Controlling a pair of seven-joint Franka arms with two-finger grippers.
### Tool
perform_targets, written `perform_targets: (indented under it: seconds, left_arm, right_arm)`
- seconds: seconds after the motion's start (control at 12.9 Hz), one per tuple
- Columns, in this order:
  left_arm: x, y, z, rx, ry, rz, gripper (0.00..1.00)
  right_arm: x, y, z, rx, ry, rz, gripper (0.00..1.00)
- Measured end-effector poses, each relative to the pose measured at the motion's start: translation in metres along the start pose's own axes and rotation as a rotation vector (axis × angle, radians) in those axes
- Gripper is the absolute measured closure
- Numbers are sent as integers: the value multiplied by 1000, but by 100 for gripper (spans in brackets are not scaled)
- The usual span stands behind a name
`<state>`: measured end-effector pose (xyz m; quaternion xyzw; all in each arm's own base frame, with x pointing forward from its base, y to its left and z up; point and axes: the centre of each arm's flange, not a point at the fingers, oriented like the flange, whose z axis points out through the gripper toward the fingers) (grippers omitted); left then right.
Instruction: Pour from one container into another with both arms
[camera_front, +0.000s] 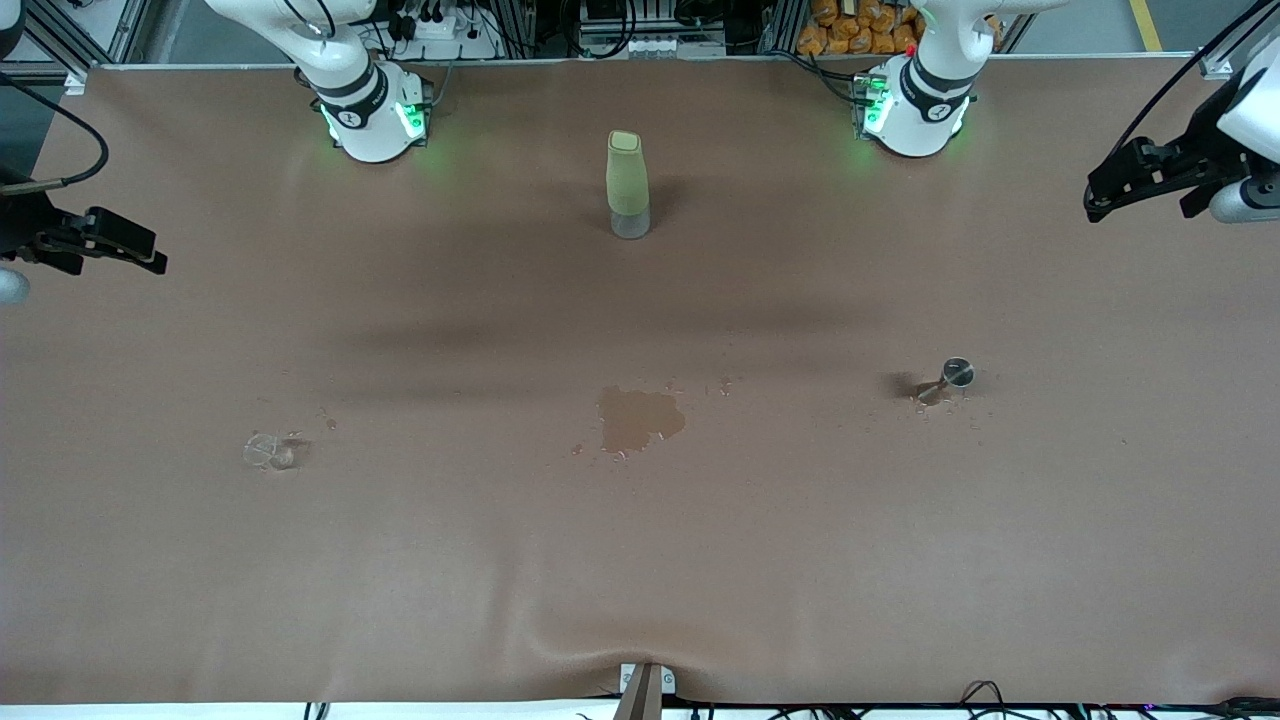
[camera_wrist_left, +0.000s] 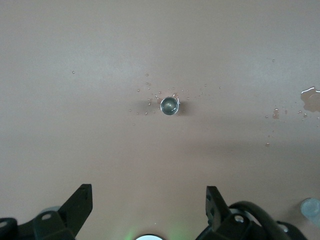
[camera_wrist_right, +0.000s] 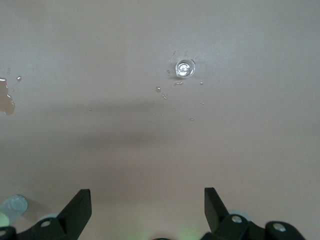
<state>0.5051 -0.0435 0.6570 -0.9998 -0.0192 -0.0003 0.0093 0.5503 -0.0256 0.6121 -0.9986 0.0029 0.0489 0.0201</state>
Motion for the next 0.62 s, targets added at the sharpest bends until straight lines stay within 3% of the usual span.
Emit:
perform_targets:
  seconds: [0.62]
  left_arm:
    - [6,-1,-8,-4,19,-2,0]
  right_arm:
    - [-6,8,-7,1,8,-96,0]
